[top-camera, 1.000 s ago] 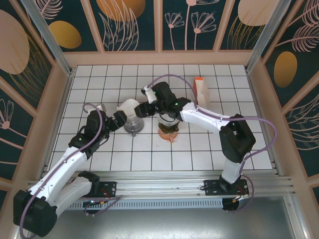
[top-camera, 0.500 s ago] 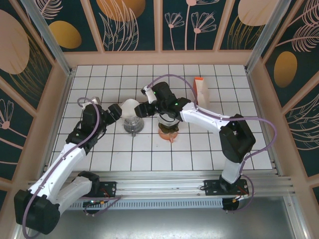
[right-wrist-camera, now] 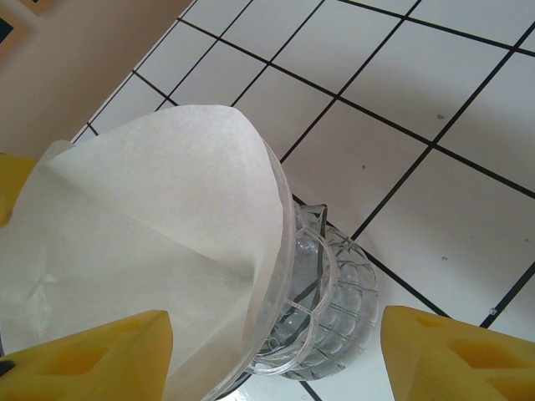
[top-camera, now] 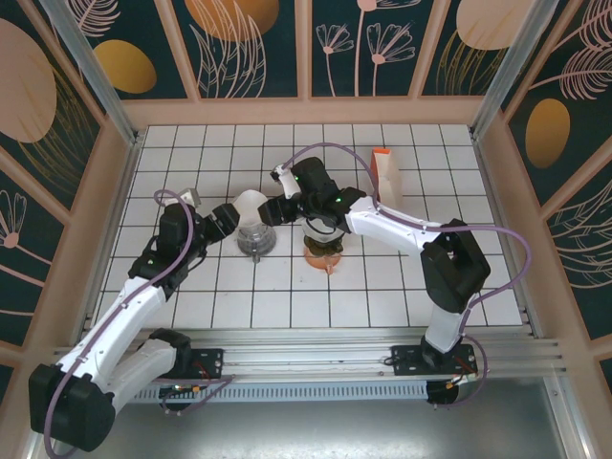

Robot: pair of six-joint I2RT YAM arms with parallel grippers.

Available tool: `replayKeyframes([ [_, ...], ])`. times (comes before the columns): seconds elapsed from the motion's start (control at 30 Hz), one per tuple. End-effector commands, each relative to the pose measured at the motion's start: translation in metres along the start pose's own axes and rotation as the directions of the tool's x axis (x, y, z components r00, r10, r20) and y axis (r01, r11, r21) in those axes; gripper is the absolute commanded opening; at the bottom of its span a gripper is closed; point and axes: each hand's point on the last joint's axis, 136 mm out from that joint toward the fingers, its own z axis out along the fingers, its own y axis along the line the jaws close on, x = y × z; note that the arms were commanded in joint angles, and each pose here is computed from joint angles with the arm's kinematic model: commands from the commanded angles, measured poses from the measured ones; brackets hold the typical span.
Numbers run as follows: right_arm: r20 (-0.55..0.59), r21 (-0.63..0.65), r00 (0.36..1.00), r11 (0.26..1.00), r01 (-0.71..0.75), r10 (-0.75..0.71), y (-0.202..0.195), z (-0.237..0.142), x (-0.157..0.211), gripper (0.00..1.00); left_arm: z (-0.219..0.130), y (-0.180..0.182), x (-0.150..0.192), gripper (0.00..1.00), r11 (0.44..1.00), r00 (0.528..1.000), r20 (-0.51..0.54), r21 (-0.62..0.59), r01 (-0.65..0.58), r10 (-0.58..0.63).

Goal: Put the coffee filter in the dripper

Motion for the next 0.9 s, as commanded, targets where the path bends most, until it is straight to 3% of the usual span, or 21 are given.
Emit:
replayKeyframes([
  [0.0,0.013,0.012,1.000,1.000,0.028,-0.028,0.004,-0.006,-0.008,0.68,0.003,-0.003,-0.002,0.81,1.000,1.000,0.003,0.031,-0.001,0.000],
  [0.87,0.041,0.017,0.999,1.000,0.025,-0.025,0.005,-0.009,-0.019,0.68,0.012,0.025,0.010,0.81,0.997,0.998,-0.018,-0.046,0.060,-0.061],
])
